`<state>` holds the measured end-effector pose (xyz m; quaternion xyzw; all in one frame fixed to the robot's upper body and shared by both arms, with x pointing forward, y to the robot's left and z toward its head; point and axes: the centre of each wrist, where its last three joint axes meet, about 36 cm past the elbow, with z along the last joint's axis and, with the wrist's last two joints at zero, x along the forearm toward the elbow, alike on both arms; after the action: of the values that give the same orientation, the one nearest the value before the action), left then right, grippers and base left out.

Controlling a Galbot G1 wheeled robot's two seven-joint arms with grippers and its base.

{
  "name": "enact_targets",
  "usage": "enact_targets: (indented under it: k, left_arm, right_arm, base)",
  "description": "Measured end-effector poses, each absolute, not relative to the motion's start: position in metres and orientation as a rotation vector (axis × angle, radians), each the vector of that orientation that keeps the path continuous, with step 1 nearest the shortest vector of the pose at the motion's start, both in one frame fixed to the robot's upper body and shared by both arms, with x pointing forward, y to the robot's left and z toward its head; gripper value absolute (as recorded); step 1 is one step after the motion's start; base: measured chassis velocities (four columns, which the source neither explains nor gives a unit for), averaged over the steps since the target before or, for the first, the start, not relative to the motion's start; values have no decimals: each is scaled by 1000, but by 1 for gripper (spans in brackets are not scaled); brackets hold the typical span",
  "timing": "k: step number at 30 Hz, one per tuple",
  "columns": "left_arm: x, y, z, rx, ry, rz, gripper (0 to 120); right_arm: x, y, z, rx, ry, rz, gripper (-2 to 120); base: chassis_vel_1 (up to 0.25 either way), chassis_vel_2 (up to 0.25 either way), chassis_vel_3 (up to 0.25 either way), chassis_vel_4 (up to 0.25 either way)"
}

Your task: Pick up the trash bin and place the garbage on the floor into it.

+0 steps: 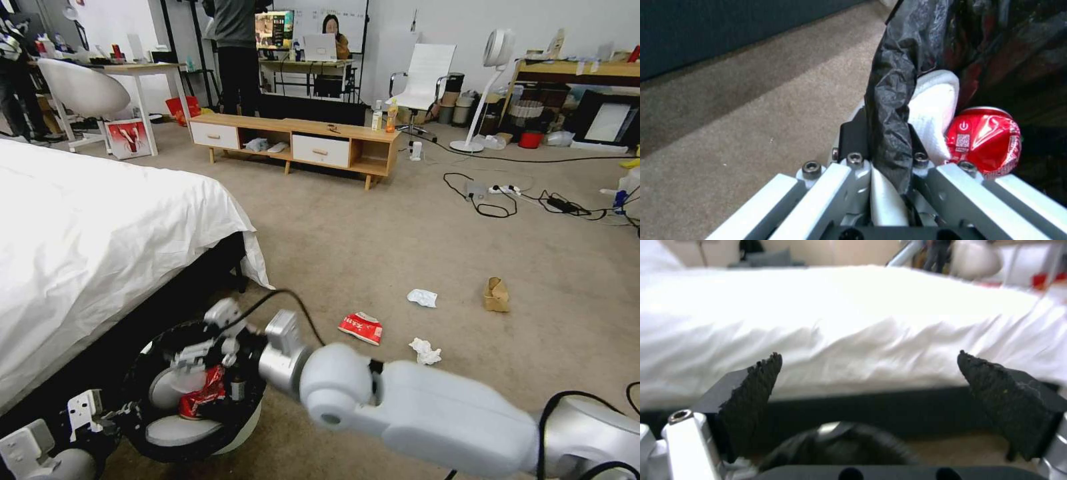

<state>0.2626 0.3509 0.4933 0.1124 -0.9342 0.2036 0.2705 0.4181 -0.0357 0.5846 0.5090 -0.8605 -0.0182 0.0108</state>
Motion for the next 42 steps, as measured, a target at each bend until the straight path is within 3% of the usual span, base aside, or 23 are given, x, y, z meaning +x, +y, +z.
enact_targets:
  k: [10, 18, 25, 29, 31, 42]
  left_arm:
    - [262, 354, 493, 312, -2513, 536, 3]
    - [261, 355, 492, 316, -2513, 534, 3]
    - [252, 355, 489, 341, -2505, 543, 3]
    - [246, 356, 489, 372, -2504, 539, 3]
    - [246, 355, 490, 380, -2514, 531, 3]
    - [251, 350, 485, 365, -2517, 527, 3]
  right_arm:
    - [430, -108, 626, 1397, -2940, -195, 100]
    - [422, -186, 631, 1059, -3201, -299, 100]
    - [401, -241, 608, 605, -3403, -289, 100]
    - [397, -252, 599, 446, -3481, -237, 100]
    - [382, -265, 584, 260, -3545, -91, 100]
    - [326, -269, 529, -79, -3468, 173, 100]
  base:
    - [0, 0, 0, 0]
    - [0, 0, 0, 0]
    - [0, 0, 0, 0]
    - [0, 0, 0, 0]
    - [0, 0, 0, 0]
    - [0, 0, 0, 0]
